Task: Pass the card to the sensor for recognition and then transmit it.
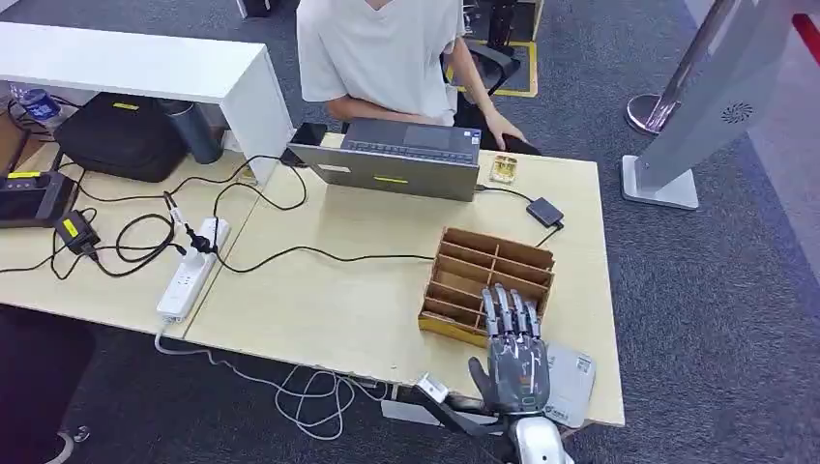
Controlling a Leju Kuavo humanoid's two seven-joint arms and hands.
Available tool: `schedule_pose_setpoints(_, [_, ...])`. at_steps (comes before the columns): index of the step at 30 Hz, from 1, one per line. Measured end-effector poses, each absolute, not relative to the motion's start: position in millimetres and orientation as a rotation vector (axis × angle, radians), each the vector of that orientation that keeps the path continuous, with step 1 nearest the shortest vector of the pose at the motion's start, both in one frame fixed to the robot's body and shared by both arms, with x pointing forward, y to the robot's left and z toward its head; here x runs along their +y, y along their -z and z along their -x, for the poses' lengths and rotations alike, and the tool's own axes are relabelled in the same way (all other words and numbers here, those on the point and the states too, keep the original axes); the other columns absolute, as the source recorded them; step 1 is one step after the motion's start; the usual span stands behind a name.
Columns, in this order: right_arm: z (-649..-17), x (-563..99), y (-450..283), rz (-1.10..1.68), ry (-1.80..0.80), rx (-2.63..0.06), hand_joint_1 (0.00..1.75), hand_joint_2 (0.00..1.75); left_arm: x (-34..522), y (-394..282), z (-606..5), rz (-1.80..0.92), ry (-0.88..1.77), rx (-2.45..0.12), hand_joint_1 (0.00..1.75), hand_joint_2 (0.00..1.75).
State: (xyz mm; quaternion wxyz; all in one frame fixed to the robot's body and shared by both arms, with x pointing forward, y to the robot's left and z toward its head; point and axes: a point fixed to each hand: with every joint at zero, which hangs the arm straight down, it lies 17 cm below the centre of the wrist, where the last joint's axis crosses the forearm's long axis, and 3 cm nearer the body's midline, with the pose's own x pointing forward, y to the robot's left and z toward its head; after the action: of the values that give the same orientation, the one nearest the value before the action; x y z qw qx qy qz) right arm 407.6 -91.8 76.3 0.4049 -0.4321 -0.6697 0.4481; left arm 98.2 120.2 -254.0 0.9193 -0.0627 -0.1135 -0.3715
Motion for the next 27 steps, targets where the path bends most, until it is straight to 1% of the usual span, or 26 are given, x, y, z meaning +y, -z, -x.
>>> schedule_pose_setpoints(6, [-405.7, -106.0, -62.1, 1.104, -1.132, -1.641, 0.0, 1.75, 119.2, 248.6, -132.7, 0.048, 0.821, -0.434, 0.0, 1.75])
schedule_pose_setpoints(18, [-406.2, -114.0, -53.8, 1.1, -1.118, -1.61, 0.0, 1.75, 119.1, 251.3, -120.2, 0.08, 0.784, -0.354, 0.0, 1.75])
schedule_pose_setpoints(27, [-406.6, -112.4, -54.7, 1.095, -1.114, -1.612, 0.0, 1.75, 118.0, 251.3, -118.2, 0.089, 0.783, -0.346, 0.0, 1.75])
